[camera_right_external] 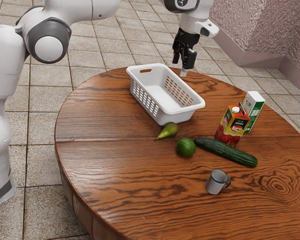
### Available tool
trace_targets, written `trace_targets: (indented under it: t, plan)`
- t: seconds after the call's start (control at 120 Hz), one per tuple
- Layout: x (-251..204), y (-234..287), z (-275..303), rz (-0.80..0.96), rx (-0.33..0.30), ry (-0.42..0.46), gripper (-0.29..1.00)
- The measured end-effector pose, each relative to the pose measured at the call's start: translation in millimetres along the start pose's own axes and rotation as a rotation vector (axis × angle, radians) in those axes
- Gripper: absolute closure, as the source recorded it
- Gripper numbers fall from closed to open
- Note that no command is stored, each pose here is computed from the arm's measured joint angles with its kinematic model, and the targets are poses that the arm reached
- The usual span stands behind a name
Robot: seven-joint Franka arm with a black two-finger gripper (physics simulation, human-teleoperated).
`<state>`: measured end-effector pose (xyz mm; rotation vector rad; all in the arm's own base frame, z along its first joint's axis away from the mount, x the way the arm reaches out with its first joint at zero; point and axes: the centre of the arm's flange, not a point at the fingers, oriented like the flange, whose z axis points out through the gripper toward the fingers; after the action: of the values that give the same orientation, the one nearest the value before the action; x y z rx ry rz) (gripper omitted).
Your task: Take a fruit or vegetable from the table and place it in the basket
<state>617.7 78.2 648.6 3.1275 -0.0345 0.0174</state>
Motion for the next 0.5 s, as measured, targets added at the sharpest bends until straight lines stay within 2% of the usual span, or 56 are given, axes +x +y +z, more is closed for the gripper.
trace_targets:
  t: [0.35,0.408,0.5]
  plan:
    - [1,-4,3,0.017,-0.013,-0.003,0.00]
    - [1,10,-3,0.058,-0.005,0.008,0.00]
    - [0,59,-13,0.180,0.028,0.019,0.00]
